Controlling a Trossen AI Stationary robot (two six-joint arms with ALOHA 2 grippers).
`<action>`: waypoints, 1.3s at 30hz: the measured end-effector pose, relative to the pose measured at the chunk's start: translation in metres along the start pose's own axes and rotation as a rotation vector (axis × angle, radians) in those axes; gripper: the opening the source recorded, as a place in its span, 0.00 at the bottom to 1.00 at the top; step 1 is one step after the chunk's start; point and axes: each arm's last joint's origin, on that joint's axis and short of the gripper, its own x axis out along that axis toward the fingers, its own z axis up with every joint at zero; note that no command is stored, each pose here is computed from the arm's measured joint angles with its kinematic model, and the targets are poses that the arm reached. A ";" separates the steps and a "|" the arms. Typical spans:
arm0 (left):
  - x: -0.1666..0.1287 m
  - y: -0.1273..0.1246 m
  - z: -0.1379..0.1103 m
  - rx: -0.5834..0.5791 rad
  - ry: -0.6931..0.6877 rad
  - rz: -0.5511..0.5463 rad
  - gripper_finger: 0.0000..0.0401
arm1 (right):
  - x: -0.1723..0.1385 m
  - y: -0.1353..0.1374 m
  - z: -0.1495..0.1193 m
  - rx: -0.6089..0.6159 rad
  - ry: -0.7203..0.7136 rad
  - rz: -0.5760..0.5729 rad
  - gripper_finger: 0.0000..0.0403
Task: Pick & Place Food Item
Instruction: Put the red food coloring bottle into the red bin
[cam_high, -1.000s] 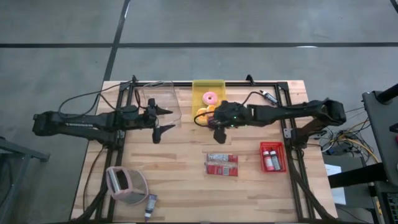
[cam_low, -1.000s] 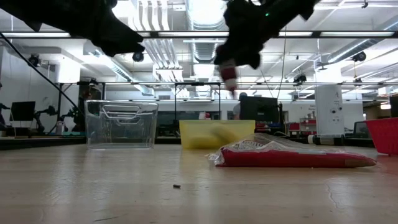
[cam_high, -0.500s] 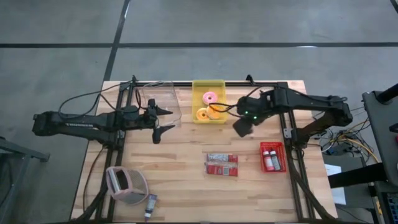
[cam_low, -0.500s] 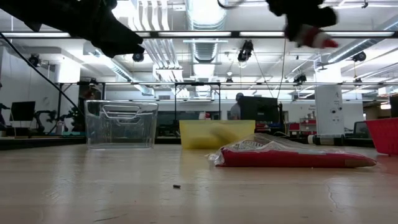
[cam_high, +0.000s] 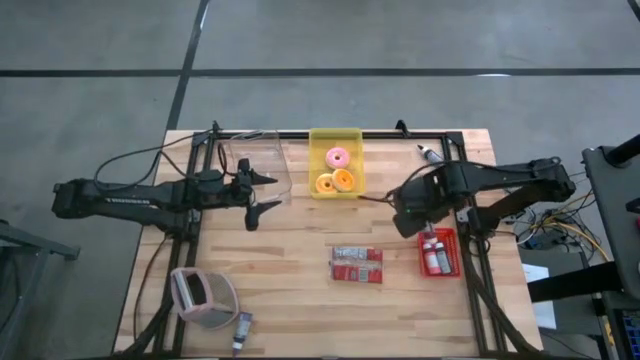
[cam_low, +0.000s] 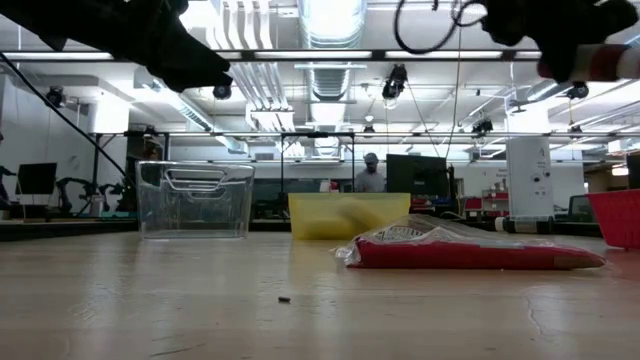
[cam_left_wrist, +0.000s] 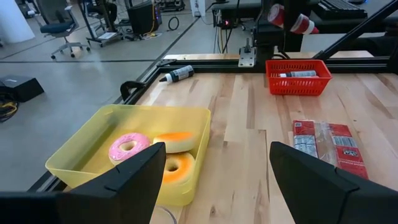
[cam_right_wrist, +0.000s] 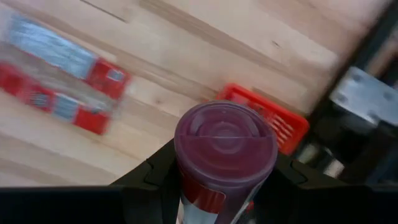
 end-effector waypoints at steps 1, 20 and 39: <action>0.000 0.000 0.000 0.000 0.000 0.002 0.73 | 0.003 -0.003 -0.003 0.012 0.005 -0.017 0.36; 0.000 0.000 0.000 0.000 0.001 0.010 0.73 | 0.075 -0.030 -0.034 0.169 0.033 -0.033 0.36; 0.000 0.000 0.000 0.000 0.002 0.009 0.73 | 0.101 -0.037 -0.038 0.202 0.104 -0.090 0.36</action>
